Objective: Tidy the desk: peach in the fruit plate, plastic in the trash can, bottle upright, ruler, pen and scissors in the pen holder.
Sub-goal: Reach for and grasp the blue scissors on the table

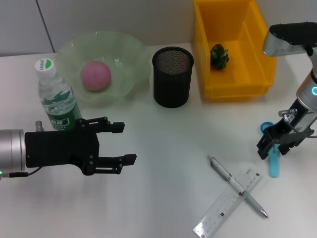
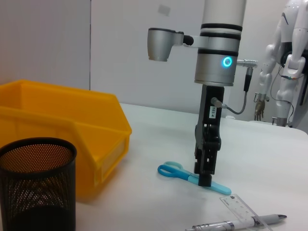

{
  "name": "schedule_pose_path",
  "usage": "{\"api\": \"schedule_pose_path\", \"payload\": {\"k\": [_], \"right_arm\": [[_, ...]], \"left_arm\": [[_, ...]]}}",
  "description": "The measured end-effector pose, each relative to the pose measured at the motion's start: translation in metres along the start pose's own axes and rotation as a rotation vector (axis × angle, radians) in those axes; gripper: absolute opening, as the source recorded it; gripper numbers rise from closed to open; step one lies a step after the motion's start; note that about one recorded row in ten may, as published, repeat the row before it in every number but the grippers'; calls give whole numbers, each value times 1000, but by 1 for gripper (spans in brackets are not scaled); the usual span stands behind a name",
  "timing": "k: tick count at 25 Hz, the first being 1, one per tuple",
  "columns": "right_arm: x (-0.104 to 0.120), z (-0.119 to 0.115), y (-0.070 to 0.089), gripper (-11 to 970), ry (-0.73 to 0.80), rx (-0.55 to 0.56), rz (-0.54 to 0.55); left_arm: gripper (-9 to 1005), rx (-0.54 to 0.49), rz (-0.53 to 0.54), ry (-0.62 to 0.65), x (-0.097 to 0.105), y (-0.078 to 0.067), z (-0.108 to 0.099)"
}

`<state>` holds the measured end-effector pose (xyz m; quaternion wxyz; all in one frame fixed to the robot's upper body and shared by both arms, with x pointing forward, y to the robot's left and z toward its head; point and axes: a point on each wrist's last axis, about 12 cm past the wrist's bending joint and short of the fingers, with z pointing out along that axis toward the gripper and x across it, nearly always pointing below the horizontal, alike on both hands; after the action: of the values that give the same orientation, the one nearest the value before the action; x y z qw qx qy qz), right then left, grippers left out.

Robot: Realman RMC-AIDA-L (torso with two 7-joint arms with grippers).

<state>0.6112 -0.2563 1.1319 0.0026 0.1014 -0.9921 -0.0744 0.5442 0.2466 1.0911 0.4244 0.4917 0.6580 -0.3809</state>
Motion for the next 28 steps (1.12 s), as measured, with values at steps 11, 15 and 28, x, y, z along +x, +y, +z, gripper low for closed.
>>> {"api": "schedule_pose_path", "payload": {"k": [11,15,28], "right_arm": [[0,-1,-1,551,3,1,1],[0,0,-1,551,5,2,1],[1,-5,-7,550,-1,15,7]], "left_arm": [[832,6,0,-2,0,-1,0],[832,9,0,-6,-1,-1,0],[832,11,0,-11,-1,-1,-1]]}}
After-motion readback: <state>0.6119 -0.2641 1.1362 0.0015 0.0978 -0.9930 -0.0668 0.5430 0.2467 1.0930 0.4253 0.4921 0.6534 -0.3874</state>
